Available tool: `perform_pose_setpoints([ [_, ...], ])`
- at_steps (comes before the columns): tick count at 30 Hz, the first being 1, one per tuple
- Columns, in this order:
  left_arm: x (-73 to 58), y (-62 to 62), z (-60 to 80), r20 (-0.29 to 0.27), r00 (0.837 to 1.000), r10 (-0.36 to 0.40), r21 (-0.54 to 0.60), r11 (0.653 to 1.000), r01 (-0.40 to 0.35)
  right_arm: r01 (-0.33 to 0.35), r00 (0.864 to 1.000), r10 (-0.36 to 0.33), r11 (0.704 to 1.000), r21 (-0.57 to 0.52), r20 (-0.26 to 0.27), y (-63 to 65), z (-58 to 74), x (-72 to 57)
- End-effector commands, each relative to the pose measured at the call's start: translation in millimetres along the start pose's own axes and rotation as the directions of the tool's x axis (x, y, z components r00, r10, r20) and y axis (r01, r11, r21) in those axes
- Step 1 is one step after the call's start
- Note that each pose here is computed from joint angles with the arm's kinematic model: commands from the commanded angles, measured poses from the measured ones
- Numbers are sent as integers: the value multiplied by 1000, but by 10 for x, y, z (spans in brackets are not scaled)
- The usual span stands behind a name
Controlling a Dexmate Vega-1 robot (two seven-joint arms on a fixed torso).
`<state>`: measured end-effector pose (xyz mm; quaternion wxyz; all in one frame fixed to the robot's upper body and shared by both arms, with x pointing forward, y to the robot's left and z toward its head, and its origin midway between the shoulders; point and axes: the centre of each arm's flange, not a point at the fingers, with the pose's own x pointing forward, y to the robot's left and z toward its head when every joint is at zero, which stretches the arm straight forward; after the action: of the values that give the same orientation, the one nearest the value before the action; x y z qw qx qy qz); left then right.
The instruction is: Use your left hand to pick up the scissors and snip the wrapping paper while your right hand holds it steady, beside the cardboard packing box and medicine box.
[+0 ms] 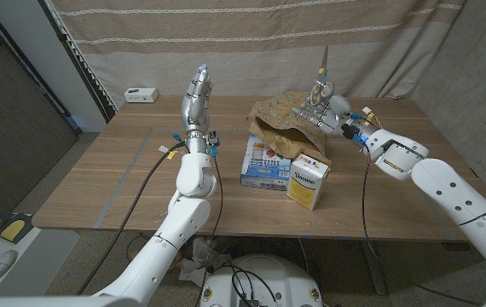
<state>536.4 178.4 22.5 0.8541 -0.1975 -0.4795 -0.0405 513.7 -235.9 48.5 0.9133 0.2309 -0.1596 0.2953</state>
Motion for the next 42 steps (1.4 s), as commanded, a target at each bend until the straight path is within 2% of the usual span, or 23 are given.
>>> perform_pose_setpoints([
  [1,-7,7,-12,3,1000,8,-5,1000,-8,7,1000,-7,1000,-22,-7,0,7,-4],
  [11,-37,27,-37,4,1000,23,-10,1000,-23,31,1000,-30,997,-74,9,-32,44,-20],
  [22,-45,60,-63,7,999,41,-11,999,-40,24,1000,-22,995,-95,13,-49,50,10],
  [28,-66,95,-66,17,998,59,-6,998,-59,46,999,-42,986,-158,30,-62,120,-10],
  [33,-69,112,-63,20,998,65,-2,998,-65,26,1000,-25,984,-178,4,-98,139,6],
  [40,-30,165,-45,20,998,66,23,998,-66,41,999,-39,969,-245,12,-124,202,-22],
  [42,-10,182,-46,15,998,64,30,997,-65,38,999,-39,966,-257,0,-138,220,-31],
])
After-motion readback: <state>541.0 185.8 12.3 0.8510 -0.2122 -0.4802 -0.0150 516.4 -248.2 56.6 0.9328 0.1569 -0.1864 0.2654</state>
